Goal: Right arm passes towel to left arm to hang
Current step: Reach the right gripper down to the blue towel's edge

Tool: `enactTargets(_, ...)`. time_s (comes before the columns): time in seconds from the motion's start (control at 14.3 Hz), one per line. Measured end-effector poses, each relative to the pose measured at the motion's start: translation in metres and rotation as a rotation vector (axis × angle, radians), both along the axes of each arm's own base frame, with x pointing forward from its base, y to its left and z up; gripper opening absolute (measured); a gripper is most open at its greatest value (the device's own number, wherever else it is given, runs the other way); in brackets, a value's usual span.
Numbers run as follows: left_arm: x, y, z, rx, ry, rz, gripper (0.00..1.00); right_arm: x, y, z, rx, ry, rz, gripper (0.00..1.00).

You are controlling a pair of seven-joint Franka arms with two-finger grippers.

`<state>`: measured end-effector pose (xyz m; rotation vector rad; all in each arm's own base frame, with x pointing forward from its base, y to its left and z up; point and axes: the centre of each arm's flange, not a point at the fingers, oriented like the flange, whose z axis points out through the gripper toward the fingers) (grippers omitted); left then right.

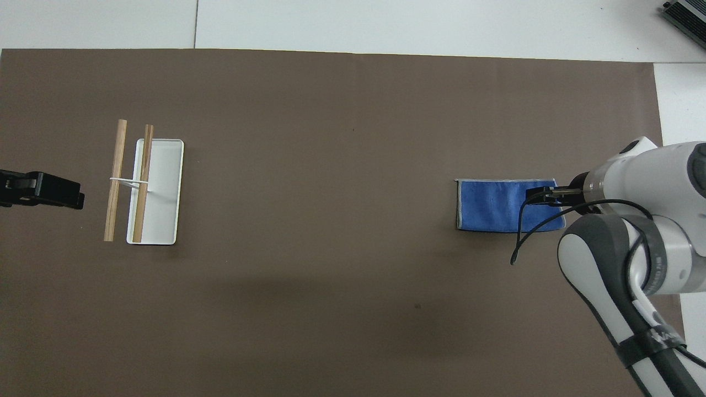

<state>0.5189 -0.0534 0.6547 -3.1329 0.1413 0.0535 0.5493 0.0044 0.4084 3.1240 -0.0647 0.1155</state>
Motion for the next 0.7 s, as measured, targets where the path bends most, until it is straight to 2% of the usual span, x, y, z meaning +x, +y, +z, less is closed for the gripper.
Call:
enactTargets(0.21,0.000,0.000,0.000,0.000,0.000,0.000,1.00,0.005,0.013,-0.041,-0.002,-0.021,0.025,1.00)
enactTargets(0.7,0.000,0.000,0.000,0.000,0.000,0.000,1.00,0.014,0.019,-0.092,-0.015,-0.008,0.140,1.00)
